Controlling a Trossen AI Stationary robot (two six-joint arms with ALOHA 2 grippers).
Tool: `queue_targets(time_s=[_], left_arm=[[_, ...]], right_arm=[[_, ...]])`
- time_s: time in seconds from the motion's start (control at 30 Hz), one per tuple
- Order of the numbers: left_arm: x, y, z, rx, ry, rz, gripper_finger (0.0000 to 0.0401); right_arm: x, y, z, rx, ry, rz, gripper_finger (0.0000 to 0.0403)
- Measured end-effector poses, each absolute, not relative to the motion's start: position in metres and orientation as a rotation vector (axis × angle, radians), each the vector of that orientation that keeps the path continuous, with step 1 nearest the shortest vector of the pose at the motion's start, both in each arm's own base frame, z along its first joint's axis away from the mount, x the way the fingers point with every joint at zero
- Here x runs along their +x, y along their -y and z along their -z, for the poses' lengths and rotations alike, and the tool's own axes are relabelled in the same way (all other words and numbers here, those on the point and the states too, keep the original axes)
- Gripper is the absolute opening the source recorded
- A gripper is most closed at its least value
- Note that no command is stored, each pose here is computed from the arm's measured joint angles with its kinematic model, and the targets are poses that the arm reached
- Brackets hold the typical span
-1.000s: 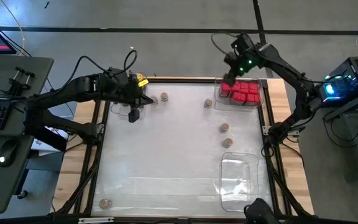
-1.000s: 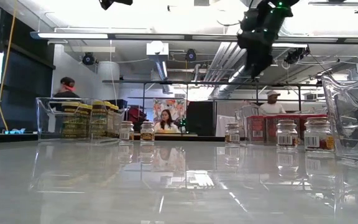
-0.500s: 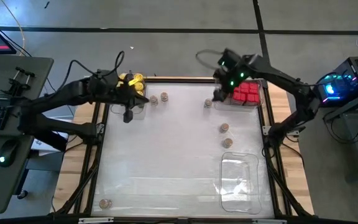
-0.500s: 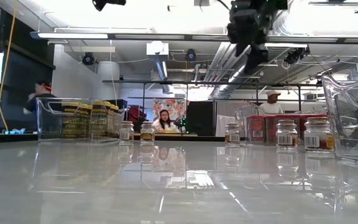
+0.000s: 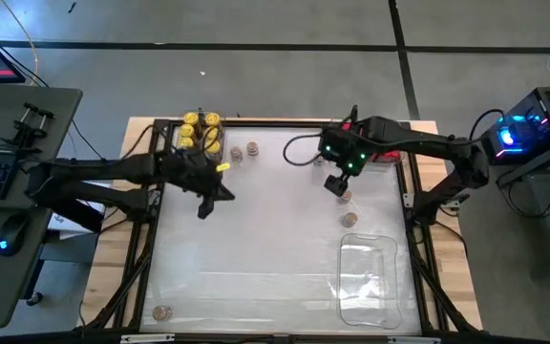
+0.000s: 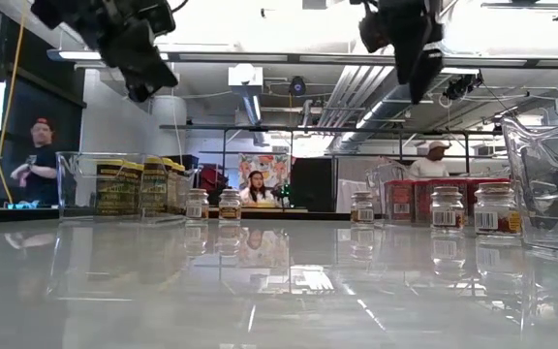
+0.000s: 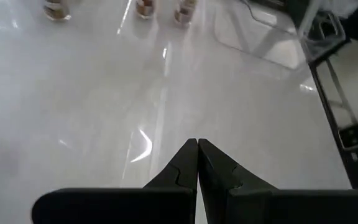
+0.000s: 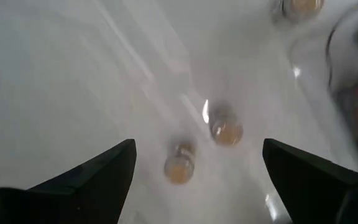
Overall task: Sort spices by type
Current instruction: Put the brown seasoning bottle into the bottom right transparent bin
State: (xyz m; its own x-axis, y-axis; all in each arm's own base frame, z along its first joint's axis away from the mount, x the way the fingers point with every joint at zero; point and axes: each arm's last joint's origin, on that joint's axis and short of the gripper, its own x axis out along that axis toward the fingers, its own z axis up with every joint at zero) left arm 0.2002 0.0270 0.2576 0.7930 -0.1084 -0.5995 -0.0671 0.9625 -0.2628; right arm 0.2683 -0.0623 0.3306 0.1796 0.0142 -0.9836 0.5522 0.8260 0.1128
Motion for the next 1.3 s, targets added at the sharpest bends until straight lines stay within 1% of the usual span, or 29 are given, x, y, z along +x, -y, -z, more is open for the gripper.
queue_targets(time_s=[0.1,0.2,0.33,0.43,0.5,0.77,0.97,1.1,1.2,1.3], left_arm=[[0.2,-0.021,-0.246,-0.246,-0.673,0.052,0.0],[0.201,-0.02,-0.243,-0.178,-0.649,0.053,0.0],[0.2,-0.021,-0.241,-0.142,-0.653,0.051,0.0],[0.201,-0.021,-0.242,-0.139,-0.65,0.052,0.0],[0.201,-0.021,-0.242,-0.133,-0.65,0.054,0.0],[0.204,-0.022,-0.245,-0.111,-0.603,0.053,0.0],[0.209,-0.026,-0.249,-0.118,-0.538,-0.085,0.0],[0.216,-0.027,-0.25,-0.198,-0.487,-0.109,0.0],[0.222,-0.028,-0.247,-0.267,-0.488,-0.127,0.0],[0.226,-0.028,-0.24,-0.3,-0.516,-0.139,0.0]], right_arm=[[0.263,0.053,-0.331,0.568,-1.393,0.487,0.0348],[0.253,0.043,-0.327,0.632,-1.406,0.588,0.0348],[0.233,0.031,-0.297,0.834,-1.414,0.704,0.0348],[0.221,0.022,-0.271,0.999,-1.404,0.725,0.0348],[0.218,0.014,-0.258,1.058,-1.39,0.731,0.0348],[0.228,-0.005,-0.217,1.122,-1.268,0.869,0.0348],[0.225,-0.009,-0.187,1.06,-1.304,1.01,0.0348],[0.231,-0.012,-0.175,1.07,-1.27,0.972,0.0348],[0.235,-0.013,-0.167,1.071,-1.249,0.943,0.0348],[0.234,-0.013,-0.158,1.049,-1.276,0.964,0.0347]])
